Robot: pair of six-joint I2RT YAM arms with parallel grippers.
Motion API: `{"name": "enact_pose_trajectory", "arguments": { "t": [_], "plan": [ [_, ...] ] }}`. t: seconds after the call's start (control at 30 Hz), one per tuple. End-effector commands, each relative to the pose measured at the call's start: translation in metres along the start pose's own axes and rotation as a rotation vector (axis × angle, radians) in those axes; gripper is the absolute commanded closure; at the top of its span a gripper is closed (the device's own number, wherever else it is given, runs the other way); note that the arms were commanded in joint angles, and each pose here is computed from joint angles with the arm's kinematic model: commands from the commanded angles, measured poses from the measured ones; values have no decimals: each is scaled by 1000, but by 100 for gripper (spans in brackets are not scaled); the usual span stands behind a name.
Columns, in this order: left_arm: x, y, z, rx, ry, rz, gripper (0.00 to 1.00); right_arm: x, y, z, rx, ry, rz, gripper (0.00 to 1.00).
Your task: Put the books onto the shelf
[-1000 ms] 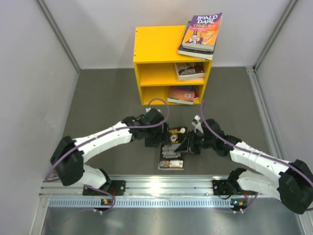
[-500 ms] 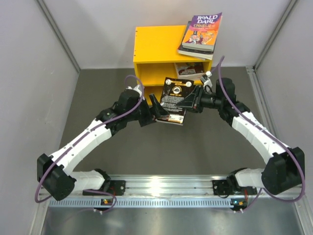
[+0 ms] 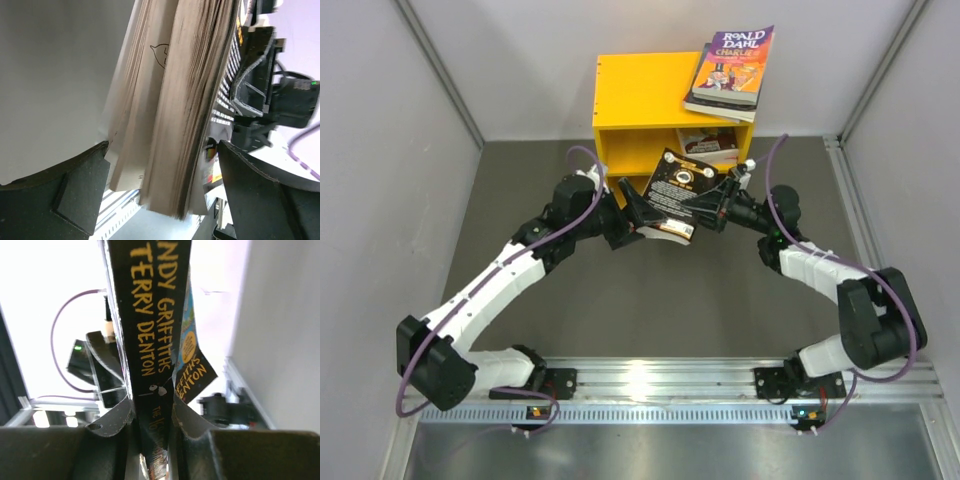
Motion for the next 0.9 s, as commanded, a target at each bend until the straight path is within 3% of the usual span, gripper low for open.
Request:
{"name": "enact_pose_trajectory", "arguments": {
  "t": [0.0, 0.87],
  "plan": [
    [3, -9, -10, -71, 17, -18, 9, -3, -15, 54, 323, -79, 12, 100],
    [4, -17, -1, 14, 64, -26, 9, 9, -21, 84, 467, -7, 42, 100]
  ]
}}
Point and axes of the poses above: each gripper's point midway between its finger pads, its own y axis out along the fingers, its own z axis along the line the jaws close on, x = y × z, the point moved 8 cm from there along -y, back along the fingers, and after that the axes turned 3 degrees about y, right-handed, at the moved point
